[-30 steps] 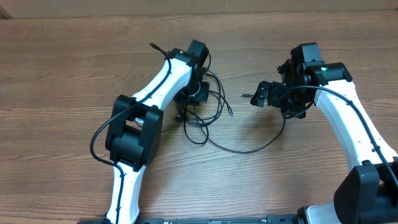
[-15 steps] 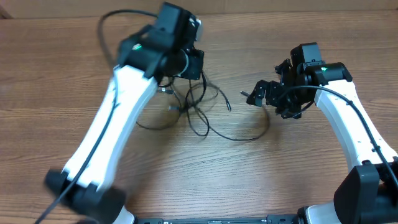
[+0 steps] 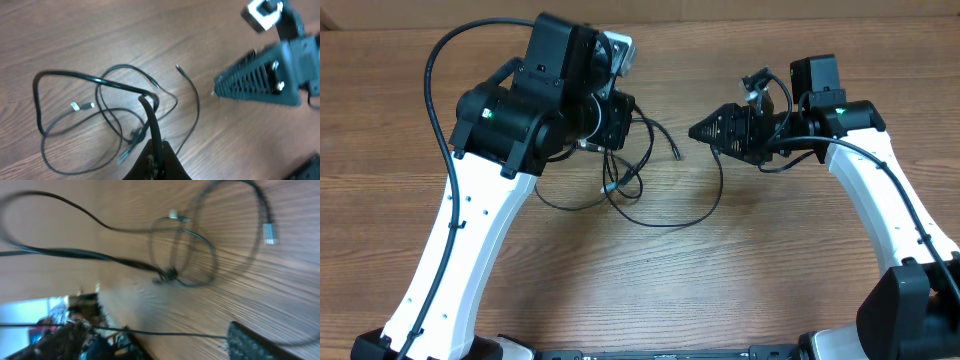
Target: Untangle cables
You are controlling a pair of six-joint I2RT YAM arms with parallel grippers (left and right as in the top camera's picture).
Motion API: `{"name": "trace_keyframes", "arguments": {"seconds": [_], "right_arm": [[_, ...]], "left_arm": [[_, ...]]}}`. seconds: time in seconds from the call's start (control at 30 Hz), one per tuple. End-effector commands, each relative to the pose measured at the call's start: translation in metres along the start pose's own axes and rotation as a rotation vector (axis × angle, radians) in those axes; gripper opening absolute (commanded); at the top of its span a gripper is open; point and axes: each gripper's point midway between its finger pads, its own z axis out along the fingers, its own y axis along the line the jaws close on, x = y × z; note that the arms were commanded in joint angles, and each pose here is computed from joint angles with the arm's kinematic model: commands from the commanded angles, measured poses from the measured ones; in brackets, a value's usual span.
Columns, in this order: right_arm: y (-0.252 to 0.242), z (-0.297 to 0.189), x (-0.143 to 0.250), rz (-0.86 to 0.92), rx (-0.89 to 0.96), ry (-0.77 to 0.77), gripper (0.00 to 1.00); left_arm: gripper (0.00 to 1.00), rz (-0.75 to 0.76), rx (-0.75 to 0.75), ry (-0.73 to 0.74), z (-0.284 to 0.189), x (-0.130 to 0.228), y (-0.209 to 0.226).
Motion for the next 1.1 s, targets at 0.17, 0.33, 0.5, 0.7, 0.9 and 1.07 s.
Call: {"name": "trace_keyframes", "arguments": {"seconds": [0.17, 0.33, 0.5, 0.7, 0.9, 1.07], "right_arm": [[0.016, 0.001, 0.005, -0.008, -0.093, 0.030, 0.93], [0.016, 0.001, 0.006, -0.003, -0.096, 0.035, 0.93], [0.020, 0.001, 0.008, 0.001, -0.118, 0.044, 0.92], [0.026, 0.000, 0.006, -0.021, -0.154, 0.040, 0.92], [0.040, -0.002, 0.010, -0.124, -0.236, 0.055, 0.89], [0.043, -0.001, 0.010, -0.161, -0.246, 0.051, 0.84]], "left_arm": [[0.04, 0.188, 0.209, 0.002, -0.007, 0.004, -0.039], [0.04, 0.254, 0.324, 0.009, -0.007, 0.008, -0.060], [0.04, 0.260, 0.329, 0.053, 0.003, 0.018, -0.061], [0.04, 0.244, 0.330, 0.109, 0.013, 0.033, -0.058], [0.04, 0.245, 0.337, 0.115, 0.012, 0.034, -0.059], [0.04, 0.261, 0.421, 0.123, 0.006, 0.039, -0.072]]}}
